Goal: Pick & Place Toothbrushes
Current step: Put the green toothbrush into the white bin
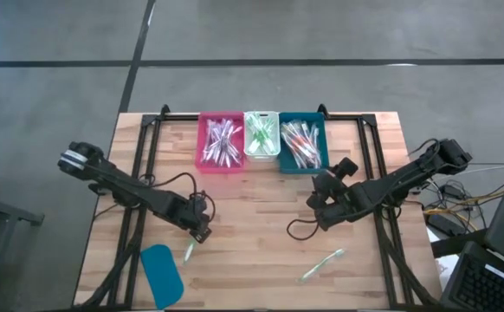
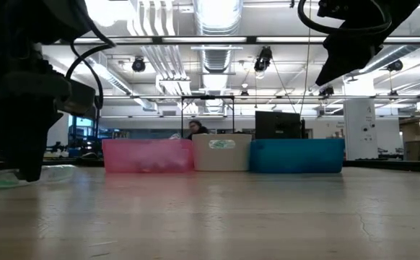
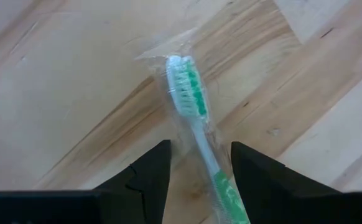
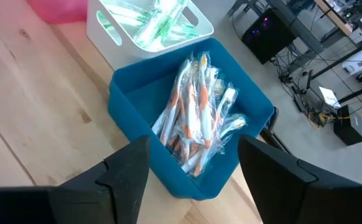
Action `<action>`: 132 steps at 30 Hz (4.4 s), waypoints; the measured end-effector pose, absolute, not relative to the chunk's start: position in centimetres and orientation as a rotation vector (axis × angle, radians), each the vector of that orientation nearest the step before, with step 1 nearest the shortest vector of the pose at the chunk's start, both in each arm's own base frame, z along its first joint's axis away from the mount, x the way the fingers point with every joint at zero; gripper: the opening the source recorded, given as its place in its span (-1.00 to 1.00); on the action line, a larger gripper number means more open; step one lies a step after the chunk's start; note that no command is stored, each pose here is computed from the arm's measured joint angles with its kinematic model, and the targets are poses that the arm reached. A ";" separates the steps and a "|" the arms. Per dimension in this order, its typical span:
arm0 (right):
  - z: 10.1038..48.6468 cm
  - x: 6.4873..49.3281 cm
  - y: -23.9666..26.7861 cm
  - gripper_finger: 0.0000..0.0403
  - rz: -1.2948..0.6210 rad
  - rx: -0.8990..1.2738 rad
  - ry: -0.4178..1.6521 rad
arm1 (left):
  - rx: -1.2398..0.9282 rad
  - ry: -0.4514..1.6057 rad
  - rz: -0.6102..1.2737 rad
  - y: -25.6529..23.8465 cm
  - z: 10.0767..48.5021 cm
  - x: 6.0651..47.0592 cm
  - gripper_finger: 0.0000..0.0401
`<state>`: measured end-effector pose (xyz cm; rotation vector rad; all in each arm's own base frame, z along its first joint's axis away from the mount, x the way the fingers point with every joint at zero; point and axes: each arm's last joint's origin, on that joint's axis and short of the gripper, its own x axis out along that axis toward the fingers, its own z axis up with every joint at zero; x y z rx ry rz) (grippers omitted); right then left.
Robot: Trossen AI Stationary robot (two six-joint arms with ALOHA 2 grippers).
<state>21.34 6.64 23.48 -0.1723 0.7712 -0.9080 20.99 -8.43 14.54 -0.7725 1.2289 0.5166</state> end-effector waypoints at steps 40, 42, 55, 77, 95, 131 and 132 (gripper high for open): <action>21.8 24.3 9.9 0.07 -0.636 -0.128 0.495 | -0.423 0.542 0.284 -6.5 20.6 23.8 -1.00; 21.4 24.5 10.1 0.05 -0.590 -0.118 0.449 | -0.396 0.439 0.245 -6.3 21.9 24.2 -1.00; 21.5 24.7 10.5 0.14 -0.263 -0.062 0.068 | 0.029 -0.099 0.002 -5.7 27.1 26.2 -1.00; 24.4 26.3 9.5 0.09 -0.264 -0.213 -0.009 | 0.252 -0.362 -0.199 -3.2 30.8 33.0 -1.00; 24.4 26.3 9.5 -0.54 -0.273 -0.239 -0.006 | 0.281 -0.329 -0.169 -2.0 31.1 35.7 -1.00; 29.1 29.3 -0.6 -0.90 -0.533 0.042 0.403 | 0.147 0.111 -0.046 -1.5 28.9 27.1 0.15; 29.6 29.5 -1.6 -0.90 -0.508 0.087 0.406 | 0.143 0.104 -0.051 -1.7 28.4 26.9 0.15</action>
